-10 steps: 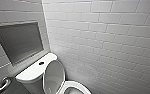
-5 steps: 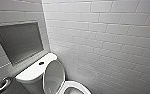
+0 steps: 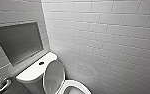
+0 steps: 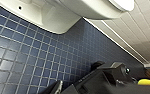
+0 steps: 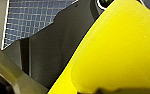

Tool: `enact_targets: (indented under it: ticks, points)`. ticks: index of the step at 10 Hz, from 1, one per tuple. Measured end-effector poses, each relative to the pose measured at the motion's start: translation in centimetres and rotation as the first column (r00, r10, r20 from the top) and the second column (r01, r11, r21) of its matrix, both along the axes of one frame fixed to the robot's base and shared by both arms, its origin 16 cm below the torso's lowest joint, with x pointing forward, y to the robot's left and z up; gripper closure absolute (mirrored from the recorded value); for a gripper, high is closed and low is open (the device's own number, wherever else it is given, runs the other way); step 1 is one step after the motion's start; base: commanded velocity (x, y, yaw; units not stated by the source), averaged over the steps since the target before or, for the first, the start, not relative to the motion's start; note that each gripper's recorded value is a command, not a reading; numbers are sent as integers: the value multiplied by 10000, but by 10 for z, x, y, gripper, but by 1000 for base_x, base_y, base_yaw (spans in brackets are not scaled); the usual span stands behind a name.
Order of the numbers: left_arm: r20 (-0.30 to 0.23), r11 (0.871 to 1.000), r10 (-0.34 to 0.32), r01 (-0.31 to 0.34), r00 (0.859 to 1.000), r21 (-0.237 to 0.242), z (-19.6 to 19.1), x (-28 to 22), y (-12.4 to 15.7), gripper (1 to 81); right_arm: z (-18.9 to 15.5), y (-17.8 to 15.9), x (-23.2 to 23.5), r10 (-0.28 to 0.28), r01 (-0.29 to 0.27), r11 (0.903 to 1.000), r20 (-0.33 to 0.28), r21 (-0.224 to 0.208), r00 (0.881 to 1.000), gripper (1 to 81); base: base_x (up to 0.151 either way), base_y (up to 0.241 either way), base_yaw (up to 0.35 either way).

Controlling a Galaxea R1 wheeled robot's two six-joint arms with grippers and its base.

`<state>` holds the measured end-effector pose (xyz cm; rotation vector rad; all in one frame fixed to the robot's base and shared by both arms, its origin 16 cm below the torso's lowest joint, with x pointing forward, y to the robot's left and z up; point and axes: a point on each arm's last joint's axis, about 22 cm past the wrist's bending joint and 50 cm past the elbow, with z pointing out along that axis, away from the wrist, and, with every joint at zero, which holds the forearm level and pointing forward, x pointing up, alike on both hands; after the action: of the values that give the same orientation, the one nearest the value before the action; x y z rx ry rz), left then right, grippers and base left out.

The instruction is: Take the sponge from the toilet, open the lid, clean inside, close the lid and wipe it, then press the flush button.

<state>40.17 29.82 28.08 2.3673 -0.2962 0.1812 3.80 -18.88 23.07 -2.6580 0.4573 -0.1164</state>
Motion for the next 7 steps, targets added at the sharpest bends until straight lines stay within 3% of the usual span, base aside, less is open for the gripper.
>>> enact_targets:
  ticks: [3, 4, 6, 7]
  points:
    - [-994, 9968, -783, 762, 9920, -249, 5, -84, -32, 10, 24, 1, -3, -79, 79, 10000, 85, -2, 9999, 811, 0, 0, 0]
    - [-847, 9967, -815, 817, 9931, -10, 13, -86, -33, 10, 31, 5, 3, -124, 123, 9999, 305, 41, 9995, 811, 0, 0, 0]
    - [-327, 9919, -633, 665, 9975, 1082, 18, -83, -33, 10, 45, 10, 12, -104, 103, 9999, 713, 20, 9974, 811, 0, 0, 0]
    - [-275, 9892, -698, 728, 9972, 1274, 24, -97, -42, 10, 52, 11, 19, -104, 105, 9999, 954, -3, 9954, 811, 0, 0, 0]
